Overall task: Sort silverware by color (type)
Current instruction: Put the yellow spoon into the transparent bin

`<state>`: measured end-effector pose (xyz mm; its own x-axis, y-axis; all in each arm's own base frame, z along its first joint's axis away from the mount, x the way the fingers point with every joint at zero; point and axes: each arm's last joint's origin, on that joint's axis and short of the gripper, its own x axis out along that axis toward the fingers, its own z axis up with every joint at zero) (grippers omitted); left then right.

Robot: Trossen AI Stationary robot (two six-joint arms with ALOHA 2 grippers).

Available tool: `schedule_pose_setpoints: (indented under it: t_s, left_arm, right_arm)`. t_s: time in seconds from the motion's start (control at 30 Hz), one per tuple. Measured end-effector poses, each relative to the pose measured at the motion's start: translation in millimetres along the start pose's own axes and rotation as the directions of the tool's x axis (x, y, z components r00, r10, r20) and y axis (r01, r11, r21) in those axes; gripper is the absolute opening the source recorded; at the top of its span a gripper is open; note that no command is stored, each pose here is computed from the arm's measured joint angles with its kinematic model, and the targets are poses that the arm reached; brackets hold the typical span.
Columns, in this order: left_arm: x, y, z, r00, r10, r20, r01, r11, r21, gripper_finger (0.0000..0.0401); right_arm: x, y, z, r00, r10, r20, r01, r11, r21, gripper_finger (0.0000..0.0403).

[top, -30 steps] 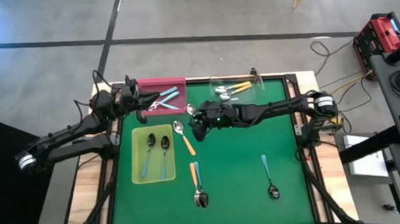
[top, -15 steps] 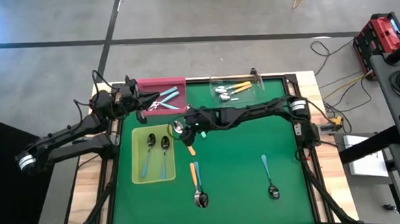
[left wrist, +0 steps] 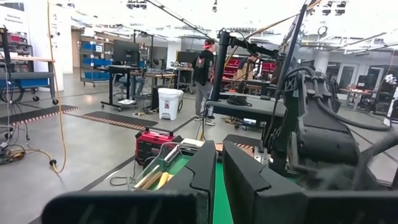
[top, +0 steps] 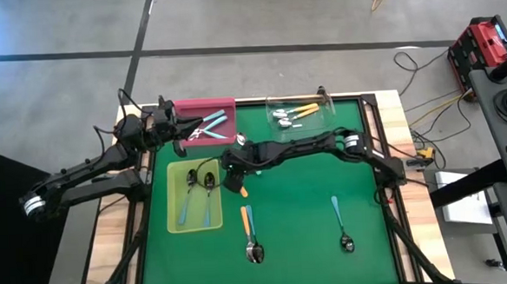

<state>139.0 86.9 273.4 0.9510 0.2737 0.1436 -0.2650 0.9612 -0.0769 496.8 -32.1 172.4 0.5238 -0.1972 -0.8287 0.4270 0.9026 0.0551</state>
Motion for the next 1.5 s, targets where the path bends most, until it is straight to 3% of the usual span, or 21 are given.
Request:
schedule_pose_setpoints:
  t_s: [0.37, 0.97, 1.5]
  left_arm:
    - [0, 0, 0, 1.0, 0.001, -0.005, -0.001, 1.0, 0.002, 0.0013]
    - [0, 0, -1, 1.0, 0.001, -0.008, -0.001, 1.0, 0.001, 0.0013]
    - [0, 0, -1, 1.0, 0.001, -0.008, -0.001, 1.0, 0.001, 0.0013]
  right_arm:
    - [8, 18, -13, 0.999, -0.009, -0.032, 0.004, 0.987, -0.16, 0.0182]
    - [21, 14, -26, 0.998, -0.058, -0.02, 0.058, 0.998, -0.033, 0.0177]
    - [24, 11, -31, 0.999, -0.018, -0.042, 0.021, 0.997, 0.07, 0.0043]
